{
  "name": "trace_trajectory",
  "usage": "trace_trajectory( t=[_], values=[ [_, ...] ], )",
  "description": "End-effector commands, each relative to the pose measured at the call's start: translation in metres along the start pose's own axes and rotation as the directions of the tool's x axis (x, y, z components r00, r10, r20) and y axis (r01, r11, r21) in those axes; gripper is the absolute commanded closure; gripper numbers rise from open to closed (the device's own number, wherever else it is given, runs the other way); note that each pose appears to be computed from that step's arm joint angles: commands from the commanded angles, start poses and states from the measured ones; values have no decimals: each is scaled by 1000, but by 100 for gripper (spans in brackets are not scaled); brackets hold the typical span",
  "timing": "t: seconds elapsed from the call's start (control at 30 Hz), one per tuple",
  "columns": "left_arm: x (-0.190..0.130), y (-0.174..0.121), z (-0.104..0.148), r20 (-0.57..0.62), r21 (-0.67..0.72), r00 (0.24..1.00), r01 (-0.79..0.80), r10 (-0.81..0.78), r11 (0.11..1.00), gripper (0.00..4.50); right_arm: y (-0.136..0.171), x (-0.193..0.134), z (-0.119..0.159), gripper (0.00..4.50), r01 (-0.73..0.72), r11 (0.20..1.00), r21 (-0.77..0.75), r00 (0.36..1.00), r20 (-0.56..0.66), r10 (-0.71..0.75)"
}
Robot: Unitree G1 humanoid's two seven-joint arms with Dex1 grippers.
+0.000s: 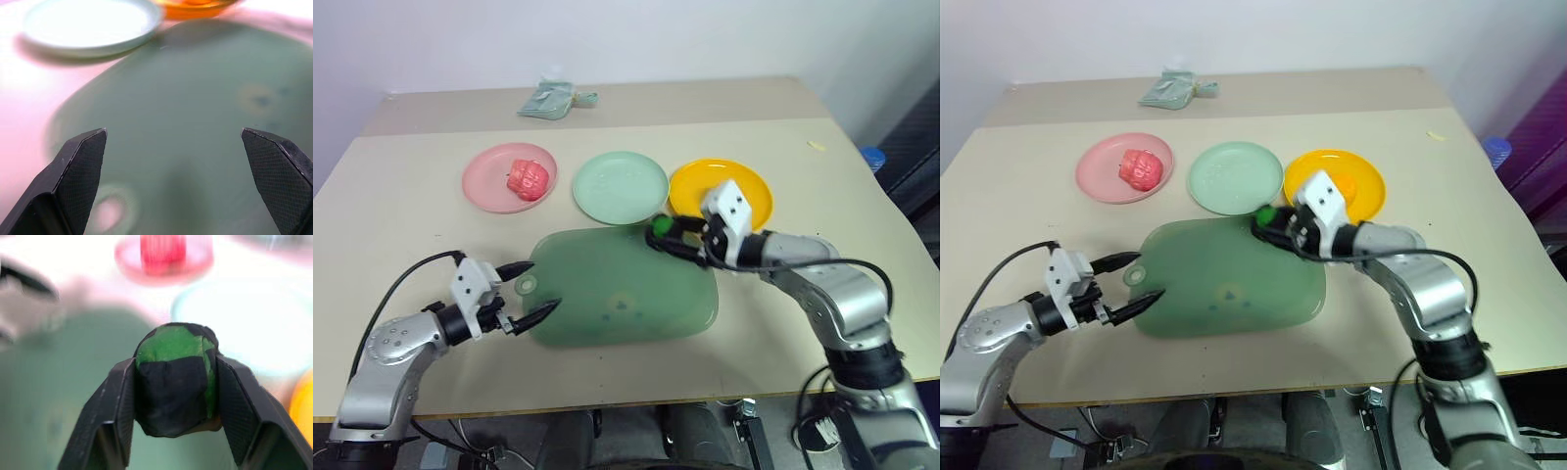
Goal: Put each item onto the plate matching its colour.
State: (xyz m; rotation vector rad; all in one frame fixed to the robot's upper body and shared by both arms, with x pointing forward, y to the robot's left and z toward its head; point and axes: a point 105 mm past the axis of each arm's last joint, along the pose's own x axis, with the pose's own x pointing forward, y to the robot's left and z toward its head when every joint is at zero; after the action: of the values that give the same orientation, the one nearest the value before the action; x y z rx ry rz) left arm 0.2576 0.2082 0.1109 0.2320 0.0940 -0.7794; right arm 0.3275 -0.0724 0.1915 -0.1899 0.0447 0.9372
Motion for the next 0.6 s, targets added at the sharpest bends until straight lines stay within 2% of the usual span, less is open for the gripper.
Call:
trace_trajectory(
  t=[0.03, 0.1, 0.2, 0.3, 0.4, 0.47, 0.6],
  values=[
    [-11, 13, 3, 25, 23, 995, -98, 97, 995, 0, -20, 45, 12, 227, 142, 989, 36, 990, 7, -143],
    [-13, 14, 2, 29, 21, 992, -124, 124, 992, 0, -28, 70, 11, 227, 205, 977, 53, 979, -19, -204],
    [-16, 9, 0, 42, 11, 989, -140, 139, 990, 0, -39, 86, 6, 227, 243, 969, 46, 970, -30, -242],
    [-22, 7, -3, 47, 5, 985, -167, 167, 986, 0, -45, 85, 11, 137, 244, 969, 26, 969, 24, -245],
    [-28, 7, -4, 52, -2, 978, -201, 201, 980, 0, -49, 65, 20, 2, 218, 976, -7, 972, 96, -216],
    [-30, 7, -4, 53, -6, 975, -216, 216, 976, 0, -55, 48, 21, 2, 214, 977, -26, 971, 115, -209],
    [-43, 18, -8, 35, 5, 961, -274, 274, 962, 0, -56, -5, 16, 2, 159, 984, -74, 981, 125, -150]
  ],
)
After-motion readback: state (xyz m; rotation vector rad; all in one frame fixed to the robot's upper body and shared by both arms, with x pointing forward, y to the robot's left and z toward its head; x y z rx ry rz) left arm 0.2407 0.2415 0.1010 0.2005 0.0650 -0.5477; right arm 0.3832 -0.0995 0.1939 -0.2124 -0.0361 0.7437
